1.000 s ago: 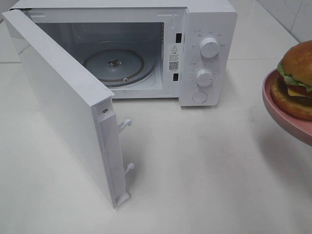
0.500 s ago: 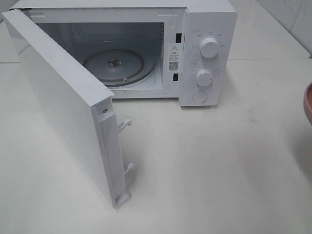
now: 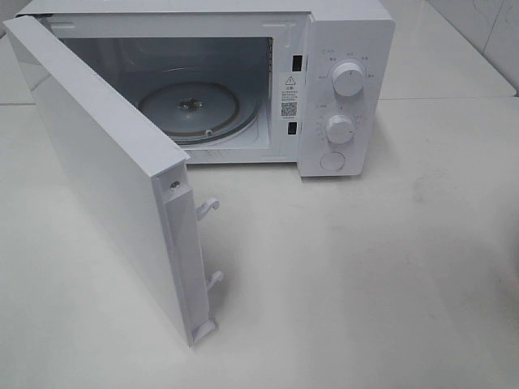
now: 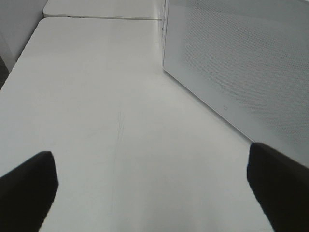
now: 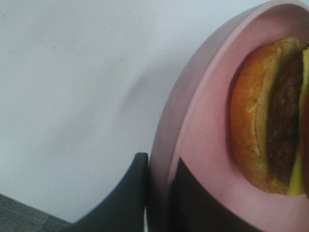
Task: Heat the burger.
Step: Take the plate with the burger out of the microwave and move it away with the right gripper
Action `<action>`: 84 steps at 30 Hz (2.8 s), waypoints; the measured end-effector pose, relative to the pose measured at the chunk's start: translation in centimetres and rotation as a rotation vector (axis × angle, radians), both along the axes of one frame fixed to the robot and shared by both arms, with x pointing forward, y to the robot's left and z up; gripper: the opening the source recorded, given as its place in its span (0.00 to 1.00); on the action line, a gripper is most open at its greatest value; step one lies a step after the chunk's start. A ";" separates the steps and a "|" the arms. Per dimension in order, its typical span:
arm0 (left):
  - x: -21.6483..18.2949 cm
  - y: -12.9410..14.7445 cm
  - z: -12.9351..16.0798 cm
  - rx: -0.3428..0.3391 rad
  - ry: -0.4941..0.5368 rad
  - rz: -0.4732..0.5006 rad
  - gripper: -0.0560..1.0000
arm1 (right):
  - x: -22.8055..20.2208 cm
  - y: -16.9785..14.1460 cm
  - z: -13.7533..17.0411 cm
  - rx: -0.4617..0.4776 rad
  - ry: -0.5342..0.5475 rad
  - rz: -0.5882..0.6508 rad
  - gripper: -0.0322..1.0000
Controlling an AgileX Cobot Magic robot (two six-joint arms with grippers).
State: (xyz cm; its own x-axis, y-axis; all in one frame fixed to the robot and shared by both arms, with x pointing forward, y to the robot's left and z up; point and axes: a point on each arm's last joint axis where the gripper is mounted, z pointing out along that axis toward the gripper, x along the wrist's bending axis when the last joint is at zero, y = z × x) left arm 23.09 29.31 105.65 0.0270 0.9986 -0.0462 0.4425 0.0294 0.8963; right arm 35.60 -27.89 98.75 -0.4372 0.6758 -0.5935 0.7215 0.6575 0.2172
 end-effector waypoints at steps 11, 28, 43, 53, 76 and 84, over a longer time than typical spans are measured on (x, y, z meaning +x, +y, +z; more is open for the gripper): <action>0.0 0.0 0.0 0.000 0.000 0.000 0.99 | 2.2 1.4 -1.0 0.043 -0.004 -0.220 0.12; 0.0 0.0 0.0 0.000 0.000 0.000 0.99 | 5.6 3.2 -4.5 -0.074 -0.003 -0.476 0.12; 0.0 0.0 0.0 0.000 0.000 0.000 0.99 | 6.6 4.3 -8.3 -0.056 0.024 -0.536 0.12; 0.0 0.0 0.0 0.000 0.000 0.000 0.99 | 7.3 4.5 -9.8 -0.032 -0.042 -0.585 0.12; 0.0 0.0 0.0 0.000 0.000 0.000 0.99 | 8.1 5.2 -10.6 0.063 -0.095 -0.575 0.14; 0.0 0.0 0.0 0.000 0.000 0.000 0.99 | 8.2 5.2 -10.8 0.048 -0.088 -0.553 0.15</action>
